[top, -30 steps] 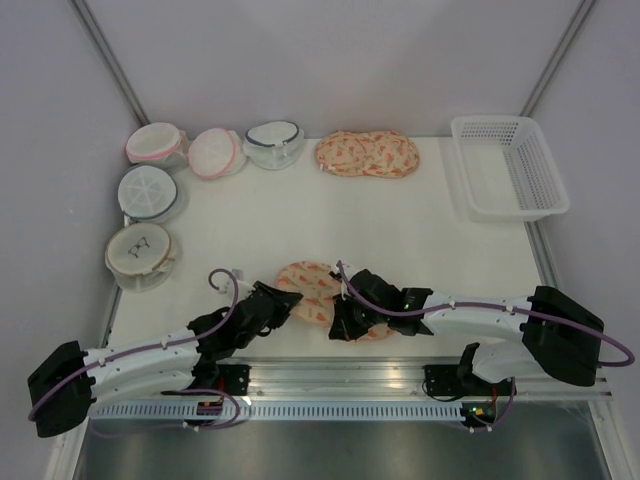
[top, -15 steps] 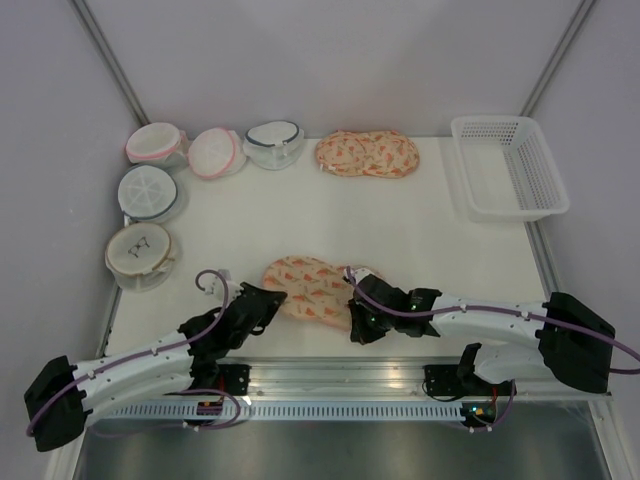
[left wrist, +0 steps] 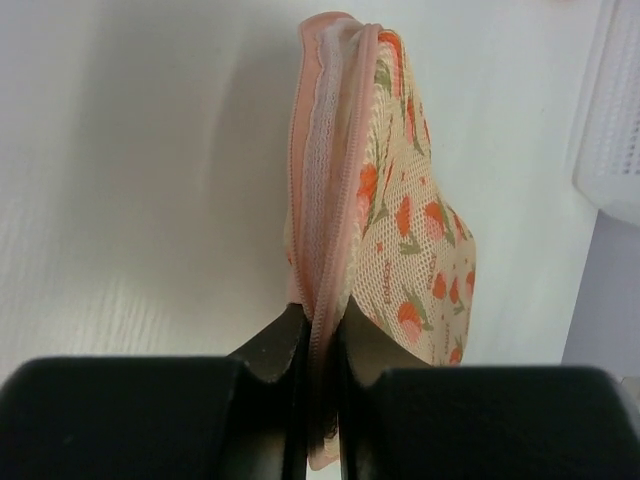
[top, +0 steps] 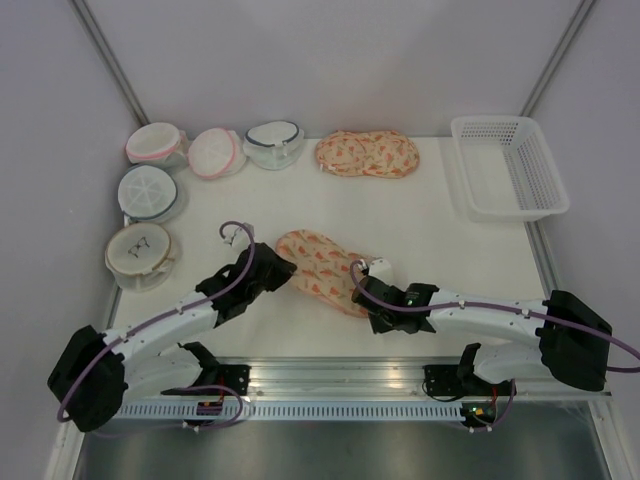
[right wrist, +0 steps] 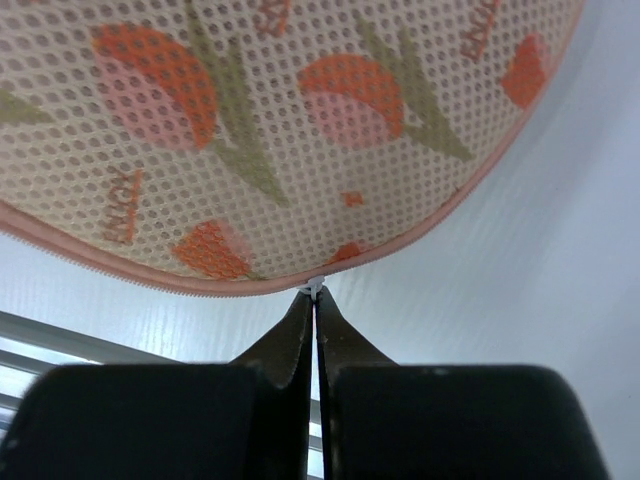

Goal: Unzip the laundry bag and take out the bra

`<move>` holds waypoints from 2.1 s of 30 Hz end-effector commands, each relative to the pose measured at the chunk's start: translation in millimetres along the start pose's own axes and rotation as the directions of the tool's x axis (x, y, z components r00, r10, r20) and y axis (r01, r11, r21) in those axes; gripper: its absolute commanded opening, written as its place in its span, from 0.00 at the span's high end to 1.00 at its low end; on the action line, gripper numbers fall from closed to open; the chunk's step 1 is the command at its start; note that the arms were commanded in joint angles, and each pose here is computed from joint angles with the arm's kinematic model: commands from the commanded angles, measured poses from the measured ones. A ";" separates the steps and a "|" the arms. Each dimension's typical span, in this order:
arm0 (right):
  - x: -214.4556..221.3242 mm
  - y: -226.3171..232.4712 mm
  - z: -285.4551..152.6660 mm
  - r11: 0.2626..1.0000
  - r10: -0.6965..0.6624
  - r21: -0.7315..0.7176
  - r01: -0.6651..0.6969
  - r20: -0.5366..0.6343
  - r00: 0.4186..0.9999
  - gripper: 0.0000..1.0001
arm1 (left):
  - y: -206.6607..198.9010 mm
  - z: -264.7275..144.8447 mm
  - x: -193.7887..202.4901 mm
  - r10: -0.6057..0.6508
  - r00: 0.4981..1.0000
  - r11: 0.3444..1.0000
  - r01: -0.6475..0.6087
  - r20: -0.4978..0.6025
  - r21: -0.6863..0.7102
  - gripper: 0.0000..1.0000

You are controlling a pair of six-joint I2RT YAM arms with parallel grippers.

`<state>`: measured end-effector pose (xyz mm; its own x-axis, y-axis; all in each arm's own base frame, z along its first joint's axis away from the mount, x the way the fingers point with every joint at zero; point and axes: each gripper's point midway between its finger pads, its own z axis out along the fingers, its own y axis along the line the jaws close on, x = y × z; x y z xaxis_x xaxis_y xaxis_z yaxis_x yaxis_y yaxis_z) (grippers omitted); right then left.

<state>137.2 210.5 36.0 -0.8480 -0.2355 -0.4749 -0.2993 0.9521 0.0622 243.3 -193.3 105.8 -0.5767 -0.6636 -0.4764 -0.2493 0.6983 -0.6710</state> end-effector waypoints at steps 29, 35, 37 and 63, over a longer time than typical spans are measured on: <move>-41.6 152.1 -48.0 0.703 -0.016 -0.706 0.087 0.108 0.994 1.00 | -8.6 -44.9 64.4 -0.142 0.938 0.960 0.208 -0.316 0.186 0.00; -42.1 161.7 -45.0 0.689 -0.050 -0.718 0.101 0.092 0.995 1.00 | -39.9 -44.3 60.0 -0.183 0.929 0.911 0.284 -0.322 0.300 0.01; -39.9 162.5 -44.1 0.685 -0.049 -0.722 0.096 0.085 0.995 1.00 | -48.2 -43.5 57.1 -0.196 0.929 0.905 0.295 -0.313 0.308 0.00; -18.2 114.4 -21.8 0.842 -0.099 -0.532 0.093 0.018 0.995 1.00 | -35.6 -13.0 50.9 -0.209 0.957 0.931 0.258 -0.201 0.260 0.98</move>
<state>107.2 341.8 82.8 -0.8057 -0.2779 -0.5230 -0.5721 0.5938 0.5658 183.7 -256.7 84.9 -0.7277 -0.6700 -0.1467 -0.2303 0.4401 -0.8679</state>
